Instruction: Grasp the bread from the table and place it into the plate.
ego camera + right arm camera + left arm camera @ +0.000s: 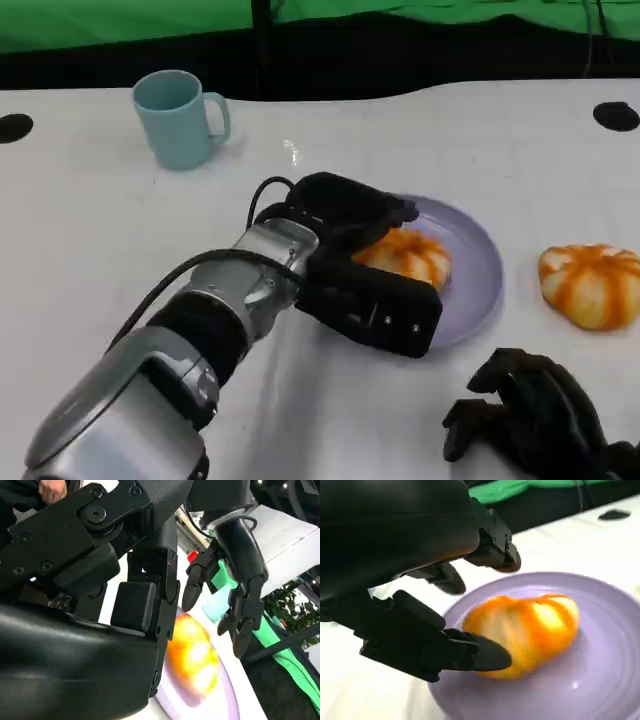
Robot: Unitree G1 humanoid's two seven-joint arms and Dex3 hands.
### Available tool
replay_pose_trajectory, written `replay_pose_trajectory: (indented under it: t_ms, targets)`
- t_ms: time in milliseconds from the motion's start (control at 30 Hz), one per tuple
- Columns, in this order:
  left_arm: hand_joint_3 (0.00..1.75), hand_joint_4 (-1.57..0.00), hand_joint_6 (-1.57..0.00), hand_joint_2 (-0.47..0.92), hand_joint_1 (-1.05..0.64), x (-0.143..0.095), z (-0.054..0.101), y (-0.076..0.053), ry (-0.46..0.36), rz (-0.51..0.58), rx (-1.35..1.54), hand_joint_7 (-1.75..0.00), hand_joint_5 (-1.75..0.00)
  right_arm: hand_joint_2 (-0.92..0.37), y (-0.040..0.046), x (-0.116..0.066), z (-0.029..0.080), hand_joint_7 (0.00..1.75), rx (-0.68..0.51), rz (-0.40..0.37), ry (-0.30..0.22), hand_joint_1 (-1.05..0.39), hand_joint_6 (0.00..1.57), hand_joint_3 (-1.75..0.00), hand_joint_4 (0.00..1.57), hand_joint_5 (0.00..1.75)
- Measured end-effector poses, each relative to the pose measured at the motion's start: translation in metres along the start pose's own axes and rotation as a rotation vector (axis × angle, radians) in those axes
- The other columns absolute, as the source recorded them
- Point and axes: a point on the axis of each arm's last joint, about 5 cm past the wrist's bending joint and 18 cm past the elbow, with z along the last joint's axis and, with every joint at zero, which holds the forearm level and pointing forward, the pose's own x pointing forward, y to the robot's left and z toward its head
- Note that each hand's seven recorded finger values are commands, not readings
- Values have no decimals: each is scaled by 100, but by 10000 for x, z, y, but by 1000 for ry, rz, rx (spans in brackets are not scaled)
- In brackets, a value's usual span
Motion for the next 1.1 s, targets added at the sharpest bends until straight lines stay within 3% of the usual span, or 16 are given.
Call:
replay_pose_trajectory:
  t_ms: [167, 300, 367, 533, 733, 833, 867, 900, 1000, 1100]
  targets:
    - [52, -9, -7, 92, -104, -1, -2, 58, 2, -67, 9, -2, -19, -73, 2, 1, 2, 39, -2, -1, 0, -104, 157, -1, 157, 72]
    - [51, -9, -8, 92, -105, -18, -24, 145, -14, -58, -18, -3, -20, -74, 1, 1, 4, 39, -5, 3, -5, -104, 157, -1, 157, 73]
    - [43, -23, -20, 92, -93, -35, -45, 158, -18, -51, -32, -7, -26, -73, 2, 3, 4, 38, -6, 4, -7, -105, 157, 0, 157, 73]
    - [40, -34, -27, 92, -85, -153, -134, 162, -82, 24, -136, -10, -31, -73, 1, 1, 4, 38, -5, 1, -9, -105, 157, -1, 157, 74]
    - [38, -43, -35, 92, -73, -391, -292, 46, -148, 132, -344, -12, -36, -73, 5, 4, 1, 39, -6, 2, -6, -105, 157, 0, 157, 74]
    - [37, -59, -48, 92, -66, -471, -348, -37, -152, 165, -417, -17, -45, -71, 10, 10, -1, 38, -3, 4, -5, -105, 157, 0, 157, 73]
    - [37, -60, -57, 92, -63, -515, -367, -76, -167, 205, -468, -21, -67, -71, 13, 11, -5, 38, 1, 5, -4, -105, 157, 0, 157, 73]
    - [37, -59, -61, 92, -62, -567, -383, -125, -190, 254, -533, -22, -77, -71, 11, 9, -7, 38, 4, 4, -3, -105, 157, 0, 157, 73]
    - [37, -57, -64, 92, -61, -671, -418, -274, -210, 312, -656, -23, -88, -71, 7, 4, -7, 39, 7, 1, -3, -105, 157, 0, 157, 73]
    - [37, -57, -64, 92, -60, -700, -436, -310, -207, 327, -686, -23, -90, -71, 7, 4, -7, 39, 7, 1, -4, -105, 157, 0, 157, 73]
